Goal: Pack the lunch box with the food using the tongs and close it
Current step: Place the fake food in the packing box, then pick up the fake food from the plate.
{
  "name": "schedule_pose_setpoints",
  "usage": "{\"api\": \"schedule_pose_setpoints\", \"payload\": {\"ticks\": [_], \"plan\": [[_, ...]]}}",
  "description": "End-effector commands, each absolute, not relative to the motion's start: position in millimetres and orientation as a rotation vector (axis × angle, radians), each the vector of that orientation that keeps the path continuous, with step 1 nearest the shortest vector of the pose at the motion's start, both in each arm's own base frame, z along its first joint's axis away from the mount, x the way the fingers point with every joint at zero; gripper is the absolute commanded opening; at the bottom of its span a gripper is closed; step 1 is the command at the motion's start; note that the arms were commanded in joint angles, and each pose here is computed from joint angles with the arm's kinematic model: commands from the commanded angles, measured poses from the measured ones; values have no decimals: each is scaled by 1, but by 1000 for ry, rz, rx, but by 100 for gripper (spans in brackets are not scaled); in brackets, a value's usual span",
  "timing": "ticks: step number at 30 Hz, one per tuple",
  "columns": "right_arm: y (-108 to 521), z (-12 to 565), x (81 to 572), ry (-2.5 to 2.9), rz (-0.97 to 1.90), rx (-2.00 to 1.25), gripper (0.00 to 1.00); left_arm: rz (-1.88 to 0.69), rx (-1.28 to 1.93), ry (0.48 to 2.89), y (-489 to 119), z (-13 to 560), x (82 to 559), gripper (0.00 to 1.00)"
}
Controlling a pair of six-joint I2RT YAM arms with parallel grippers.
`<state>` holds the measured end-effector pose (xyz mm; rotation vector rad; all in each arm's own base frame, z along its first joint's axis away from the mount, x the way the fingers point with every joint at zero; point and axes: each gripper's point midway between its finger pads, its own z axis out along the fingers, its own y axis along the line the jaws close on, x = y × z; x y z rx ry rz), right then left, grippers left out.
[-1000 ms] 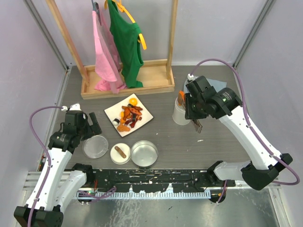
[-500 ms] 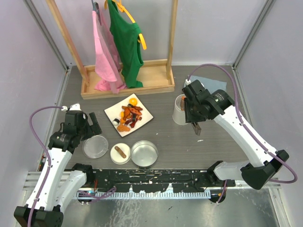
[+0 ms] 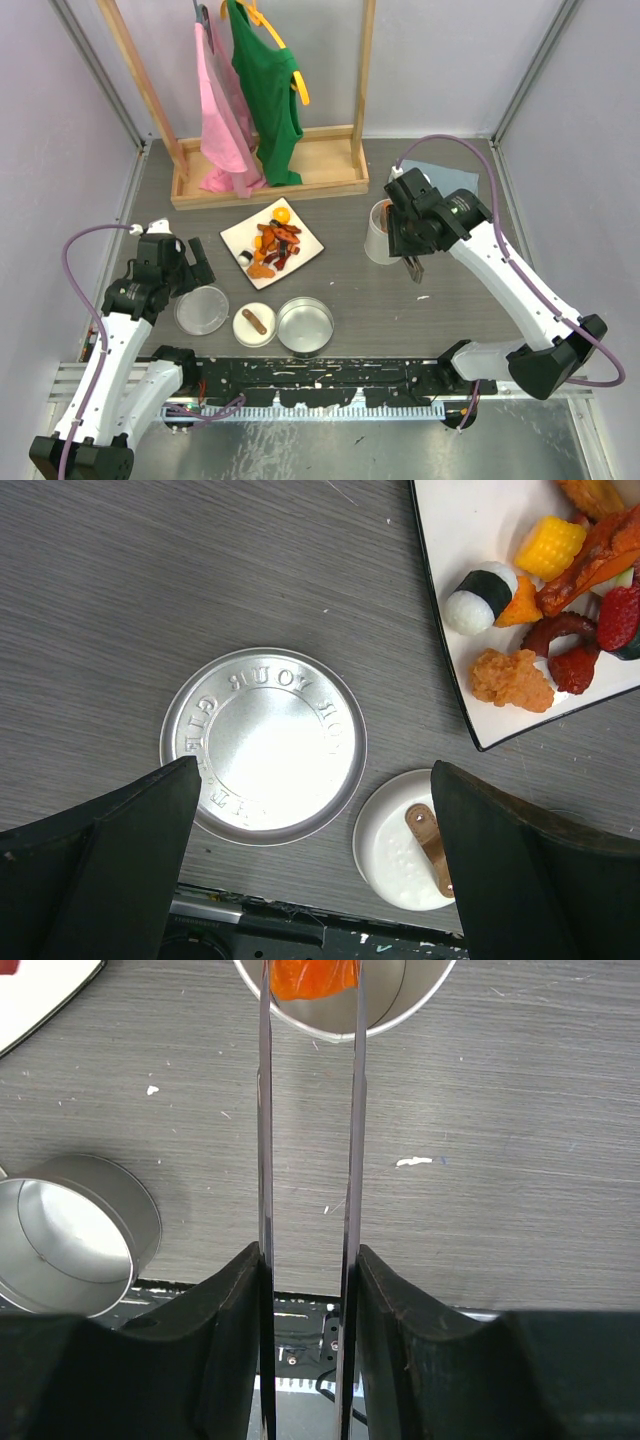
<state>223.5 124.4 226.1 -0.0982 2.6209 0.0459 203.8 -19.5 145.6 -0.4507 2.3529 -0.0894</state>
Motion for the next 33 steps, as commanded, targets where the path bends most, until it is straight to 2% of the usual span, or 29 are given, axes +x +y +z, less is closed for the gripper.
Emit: {"api": "schedule_pose_setpoints", "payload": {"ticks": [1, 10, 20, 28, 33], "plan": [[128, 237, 238, 2547, 77, -83, 43, -103, -465, 2300, -19, 155, 212, 99], [130, 247, 241, 2516, 126, -65, 46, -104, -467, 2301, -19, 154, 213, 99], [165, 280, 235, 2434, 423, -145, 46, -105, -466, 2312, -20, 152, 212, 99], [195, 275, 227, 2443, 614, -204, 46, -112, -465, 2319, -21, 151, 214, 99], [220, 261, 218, 2477, 617, -289, 46, -112, -465, 2325, -22, 150, 214, 99]]}}
